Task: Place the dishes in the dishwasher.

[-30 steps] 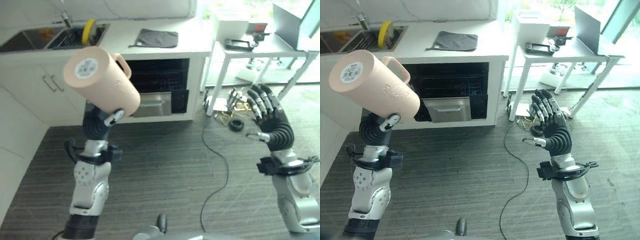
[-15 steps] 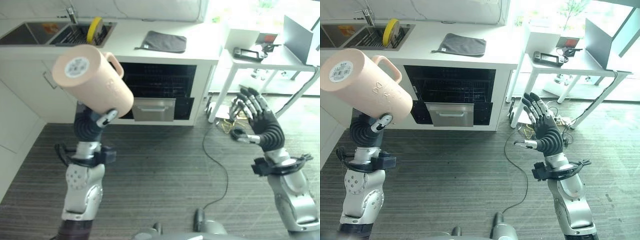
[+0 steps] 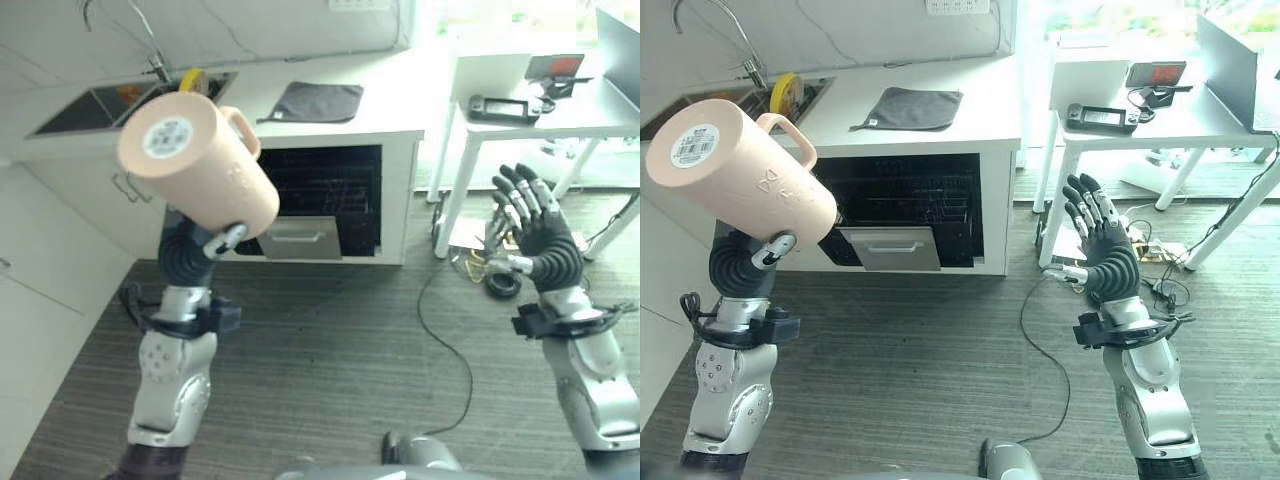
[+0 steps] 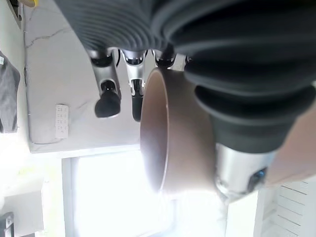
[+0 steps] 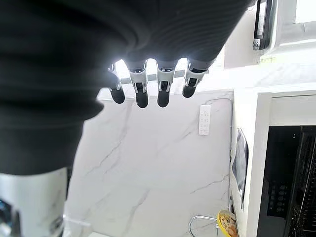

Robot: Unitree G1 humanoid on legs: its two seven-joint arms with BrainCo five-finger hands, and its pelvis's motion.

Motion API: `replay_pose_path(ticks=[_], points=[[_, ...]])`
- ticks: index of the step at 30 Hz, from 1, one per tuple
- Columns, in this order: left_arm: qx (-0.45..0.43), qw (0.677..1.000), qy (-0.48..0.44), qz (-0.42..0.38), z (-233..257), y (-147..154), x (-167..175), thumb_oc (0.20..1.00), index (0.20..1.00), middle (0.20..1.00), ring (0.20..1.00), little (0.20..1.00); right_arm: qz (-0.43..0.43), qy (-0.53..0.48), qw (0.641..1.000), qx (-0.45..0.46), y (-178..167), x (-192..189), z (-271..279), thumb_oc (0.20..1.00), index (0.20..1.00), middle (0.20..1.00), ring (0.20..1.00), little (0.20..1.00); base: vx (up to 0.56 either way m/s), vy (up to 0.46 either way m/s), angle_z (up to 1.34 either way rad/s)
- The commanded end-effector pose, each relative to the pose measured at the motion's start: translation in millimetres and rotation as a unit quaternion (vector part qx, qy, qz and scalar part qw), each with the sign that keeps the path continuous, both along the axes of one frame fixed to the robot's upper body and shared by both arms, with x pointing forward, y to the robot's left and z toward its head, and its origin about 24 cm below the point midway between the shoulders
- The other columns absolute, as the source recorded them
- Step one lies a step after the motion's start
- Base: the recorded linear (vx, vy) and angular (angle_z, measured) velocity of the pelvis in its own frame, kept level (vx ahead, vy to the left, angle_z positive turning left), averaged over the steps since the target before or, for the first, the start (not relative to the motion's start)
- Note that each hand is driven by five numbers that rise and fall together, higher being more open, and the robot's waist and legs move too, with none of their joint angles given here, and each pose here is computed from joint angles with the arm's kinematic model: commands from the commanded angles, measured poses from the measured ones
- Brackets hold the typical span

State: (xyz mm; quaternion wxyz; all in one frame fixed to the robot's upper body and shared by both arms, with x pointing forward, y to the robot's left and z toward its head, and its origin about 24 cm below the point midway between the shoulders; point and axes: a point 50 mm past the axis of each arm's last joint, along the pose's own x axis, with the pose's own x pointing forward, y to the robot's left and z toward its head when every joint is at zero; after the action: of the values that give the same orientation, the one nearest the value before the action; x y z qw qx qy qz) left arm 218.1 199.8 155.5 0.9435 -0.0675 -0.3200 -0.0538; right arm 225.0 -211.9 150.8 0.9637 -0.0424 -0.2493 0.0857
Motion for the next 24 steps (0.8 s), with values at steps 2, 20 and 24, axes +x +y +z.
replay_pose_path(ticks=[2,20,24], points=[[0.006,0.997,-0.081,0.019,23.2,11.9,-9.8,0.200,0.200,0.200,0.200,0.200,0.015,-0.067,0.998,0.002,2.1,-6.5,25.1,1.000,1.000,1.000,1.000,1.000,0.20,0.108,0.05],[-0.020,0.994,-0.110,0.001,25.1,14.1,-7.0,0.200,0.200,0.200,0.200,0.200,-0.021,-0.087,0.996,0.004,-17.3,-17.7,31.4,1.000,1.000,1.000,1.000,1.000,0.27,0.341,-0.05],[-0.003,0.994,-0.110,-0.015,31.8,10.5,-4.5,0.200,0.200,0.200,0.200,0.200,-0.028,-0.080,0.996,0.002,-9.5,-24.7,22.1,1.000,1.000,1.000,1.000,1.000,0.42,0.547,0.02]])
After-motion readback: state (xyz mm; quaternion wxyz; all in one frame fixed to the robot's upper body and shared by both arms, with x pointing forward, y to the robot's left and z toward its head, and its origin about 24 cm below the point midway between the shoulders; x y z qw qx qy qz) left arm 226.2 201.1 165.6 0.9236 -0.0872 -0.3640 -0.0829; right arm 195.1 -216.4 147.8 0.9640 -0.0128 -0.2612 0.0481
